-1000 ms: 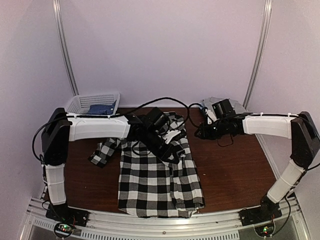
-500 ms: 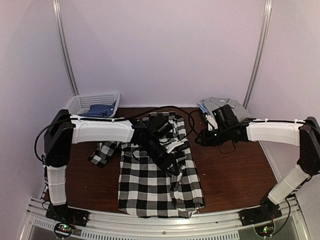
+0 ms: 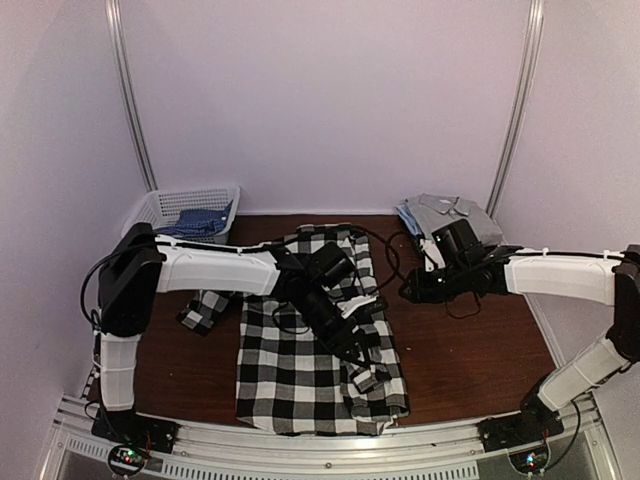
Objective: Fold and stack the long sleeve shirts
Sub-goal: Fold the sleeve of the 1/3-folded shirt, then move the 1/3-folded shirt to the center of the board.
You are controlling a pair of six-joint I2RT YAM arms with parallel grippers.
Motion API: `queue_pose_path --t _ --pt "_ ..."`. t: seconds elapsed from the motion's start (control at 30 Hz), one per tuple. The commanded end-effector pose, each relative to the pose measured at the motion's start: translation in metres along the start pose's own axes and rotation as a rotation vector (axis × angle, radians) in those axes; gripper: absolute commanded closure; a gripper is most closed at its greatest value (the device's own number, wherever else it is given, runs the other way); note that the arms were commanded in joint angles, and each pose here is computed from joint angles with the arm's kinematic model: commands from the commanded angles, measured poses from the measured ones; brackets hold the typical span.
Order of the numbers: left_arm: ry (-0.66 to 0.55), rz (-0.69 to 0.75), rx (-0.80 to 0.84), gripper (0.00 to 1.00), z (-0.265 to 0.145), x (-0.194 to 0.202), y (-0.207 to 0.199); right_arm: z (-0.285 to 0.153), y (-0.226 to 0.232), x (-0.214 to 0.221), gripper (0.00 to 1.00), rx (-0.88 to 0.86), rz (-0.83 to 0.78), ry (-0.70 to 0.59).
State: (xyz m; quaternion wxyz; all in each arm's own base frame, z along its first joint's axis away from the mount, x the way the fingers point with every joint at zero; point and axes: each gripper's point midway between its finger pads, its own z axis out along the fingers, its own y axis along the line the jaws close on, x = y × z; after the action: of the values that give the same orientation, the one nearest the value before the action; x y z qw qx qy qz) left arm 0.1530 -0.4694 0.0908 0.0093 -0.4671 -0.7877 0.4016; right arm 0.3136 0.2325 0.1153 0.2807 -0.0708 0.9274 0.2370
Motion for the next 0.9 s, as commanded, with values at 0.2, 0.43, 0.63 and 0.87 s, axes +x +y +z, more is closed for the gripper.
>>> queue_pose_path --t 0.2,0.43,0.63,0.87 --pt "-0.255 0.008 0.057 0.35 -0.060 -0.050 -0.025 -0.014 0.011 0.024 0.69 0.001 -0.049 0.022" --pt "-0.426 -0.188 -0.056 0.46 -0.106 -0.069 0.053 0.006 0.062 0.042 0.73 -0.106 -0.096 0.061" --pt "-0.501 -0.281 -0.150 0.54 -0.117 -0.090 0.116 0.029 0.086 0.062 0.76 -0.154 -0.105 0.115" --pt "-0.481 -0.355 -0.213 0.56 -0.096 -0.097 0.173 0.043 0.081 0.093 0.77 -0.166 -0.088 0.184"
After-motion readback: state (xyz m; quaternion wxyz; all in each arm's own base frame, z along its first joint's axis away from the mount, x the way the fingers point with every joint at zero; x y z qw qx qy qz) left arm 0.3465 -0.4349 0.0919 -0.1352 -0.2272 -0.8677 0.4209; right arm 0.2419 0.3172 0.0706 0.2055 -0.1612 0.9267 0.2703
